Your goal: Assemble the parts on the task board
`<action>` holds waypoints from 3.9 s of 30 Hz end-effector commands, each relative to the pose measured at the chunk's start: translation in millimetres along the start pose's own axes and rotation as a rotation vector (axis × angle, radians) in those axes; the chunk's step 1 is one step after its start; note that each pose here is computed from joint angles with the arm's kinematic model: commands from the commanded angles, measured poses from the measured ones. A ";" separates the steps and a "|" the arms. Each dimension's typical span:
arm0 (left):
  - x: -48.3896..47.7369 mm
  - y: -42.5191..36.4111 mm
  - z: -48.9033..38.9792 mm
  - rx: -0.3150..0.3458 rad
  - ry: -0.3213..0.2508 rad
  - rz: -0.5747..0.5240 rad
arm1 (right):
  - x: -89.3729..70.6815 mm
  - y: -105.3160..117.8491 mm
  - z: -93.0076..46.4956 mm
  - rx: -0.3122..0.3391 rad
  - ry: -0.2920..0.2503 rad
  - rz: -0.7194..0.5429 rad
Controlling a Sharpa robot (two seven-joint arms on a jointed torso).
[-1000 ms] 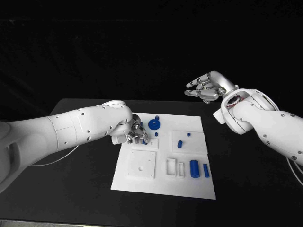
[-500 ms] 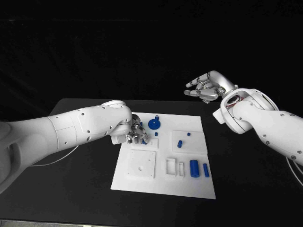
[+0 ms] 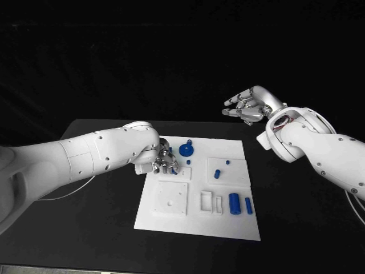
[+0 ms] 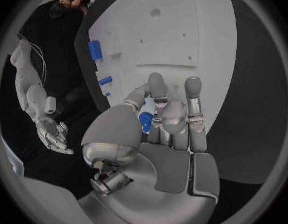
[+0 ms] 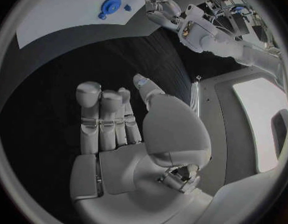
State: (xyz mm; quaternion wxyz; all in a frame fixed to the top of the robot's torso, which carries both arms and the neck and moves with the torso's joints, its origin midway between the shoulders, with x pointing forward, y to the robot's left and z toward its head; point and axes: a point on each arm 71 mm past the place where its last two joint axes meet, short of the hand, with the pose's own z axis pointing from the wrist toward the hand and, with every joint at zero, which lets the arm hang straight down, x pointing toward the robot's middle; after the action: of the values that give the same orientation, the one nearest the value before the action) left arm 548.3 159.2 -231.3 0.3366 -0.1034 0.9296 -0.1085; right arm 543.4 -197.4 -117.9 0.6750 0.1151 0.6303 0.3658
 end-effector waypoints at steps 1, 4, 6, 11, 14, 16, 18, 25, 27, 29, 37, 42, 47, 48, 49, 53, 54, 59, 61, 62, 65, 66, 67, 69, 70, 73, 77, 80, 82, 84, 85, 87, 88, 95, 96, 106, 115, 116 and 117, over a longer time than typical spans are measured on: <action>1.6 -0.6 0.3 0.001 0.013 0.011 | 0.5 1.0 0.0 -0.008 0.009 -0.001; 1.8 -0.7 0.3 0.000 0.015 0.012 | 0.4 0.9 -0.1 -0.008 0.009 -0.001; 1.9 -0.7 0.2 0.000 0.016 0.013 | 0.4 0.8 0.0 -0.007 0.009 -0.001; 2.5 -0.9 0.2 0.000 0.022 0.021 | 0.4 0.5 0.0 -0.007 0.009 -0.002; 3.0 -0.9 0.1 0.001 0.028 0.025 | 0.4 0.4 0.0 -0.006 0.009 -0.001; 3.2 -0.9 0.1 0.001 0.030 0.027 | 0.6 0.5 0.2 -0.006 0.009 -0.001; 3.3 -1.2 0.1 0.002 0.031 0.029 | 0.7 0.6 0.2 -0.006 0.010 -0.001; 3.4 -3.6 0.4 0.008 0.025 0.029 | 1.2 0.8 0.5 -0.007 0.011 -0.001; 3.4 -4.2 0.5 0.009 0.024 0.029 | 1.3 0.8 0.6 -0.006 0.011 -0.001; 3.5 -4.7 0.6 0.009 0.024 0.030 | 1.4 0.7 0.6 -0.006 0.012 -0.001; 3.6 -6.6 0.9 0.009 0.021 0.046 | 2.0 0.8 1.0 -0.005 0.014 0.000; 4.1 -7.4 1.1 0.007 0.024 0.057 | 2.4 0.8 1.2 -0.005 0.015 0.000; 4.6 -7.8 1.1 0.006 0.026 0.078 | 2.6 0.5 1.4 -0.004 0.016 0.000; 4.5 -7.8 1.1 0.006 0.023 0.083 | 2.6 0.5 1.4 -0.004 0.016 0.000; 4.5 -8.0 1.1 0.006 0.021 0.088 | 2.7 0.5 1.4 -0.004 0.016 0.000; 4.9 -9.1 0.8 0.012 0.012 0.108 | 2.8 0.5 1.5 -0.005 0.016 0.000; 5.2 -9.6 0.8 0.014 0.010 0.113 | 2.8 0.5 1.5 -0.005 0.016 0.000; 6.3 -11.8 0.5 0.026 -0.002 0.132 | 3.0 0.4 1.6 -0.004 0.016 0.001; 6.7 -12.6 0.5 0.031 -0.007 0.135 | 3.2 0.5 1.7 -0.004 0.016 0.001; 6.9 -13.1 0.5 0.033 -0.009 0.136 | 3.2 0.5 1.7 -0.004 0.016 0.001; 7.7 -14.5 0.9 0.039 -0.015 0.136 | 3.5 0.5 1.9 -0.004 0.017 0.001; 7.9 -14.8 1.0 0.040 -0.016 0.136 | 3.6 0.5 1.9 -0.004 0.017 0.001; 8.2 -15.1 1.2 0.041 -0.017 0.136 | 3.8 0.5 2.0 -0.004 0.017 0.001; 8.8 -15.6 1.7 0.042 -0.018 0.135 | 4.1 0.6 2.1 -0.004 0.018 0.002; 8.9 -15.7 1.9 0.042 -0.019 0.135 | 4.1 0.6 2.1 -0.004 0.018 0.002; 9.2 -15.4 2.7 0.041 -0.016 0.135 | 4.2 0.4 2.2 -0.004 0.018 0.002; 9.2 -14.2 3.4 0.034 -0.008 0.138 | 4.0 -0.1 2.1 -0.003 0.017 0.001; 9.0 -13.3 3.9 0.030 -0.004 0.138 | 3.9 -0.3 2.1 -0.002 0.017 0.001; 8.8 -13.0 4.2 0.028 -0.004 0.138 | 4.0 -0.3 2.1 -0.002 0.016 0.001; 8.7 -12.7 4.6 0.027 -0.005 0.137 | 4.1 -0.2 2.1 -0.002 0.016 0.002; 8.6 -12.6 4.8 0.027 -0.006 0.135 | 4.2 -0.2 2.2 -0.002 0.016 0.002; 8.4 -12.5 5.0 0.026 -0.008 0.134 | 4.2 -0.2 2.2 -0.002 0.016 0.002; 8.3 -12.3 5.1 0.026 -0.009 0.133 | 4.2 -0.3 2.2 -0.002 0.016 0.002; 7.8 -11.4 5.8 0.022 -0.010 0.131 | 4.1 -0.7 2.1 -0.001 0.015 0.002; 7.7 -11.2 5.9 0.022 -0.011 0.130 | 4.1 -0.7 2.1 -0.001 0.015 0.002; 4.9 -6.4 5.7 0.022 -0.031 0.114 | 4.0 -1.5 1.7 0.000 0.014 0.002; -0.4 -0.6 0.3 0.054 -0.036 0.045 | 3.9 -2.9 1.2 0.003 0.013 0.001; -1.9 -0.6 -1.0 0.059 -0.036 0.031 | 3.9 -3.1 1.2 0.004 0.013 0.001; -3.5 -0.6 -2.3 0.065 -0.037 0.018 | 3.8 -3.4 1.1 0.005 0.013 0.001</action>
State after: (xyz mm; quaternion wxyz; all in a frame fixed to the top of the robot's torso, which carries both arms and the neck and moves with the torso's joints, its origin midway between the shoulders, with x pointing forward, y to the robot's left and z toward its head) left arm 549.9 163.3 -229.4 0.3597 -0.0706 0.9239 -0.1094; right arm 545.6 -197.4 -122.3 0.6720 0.1180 0.6345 0.3632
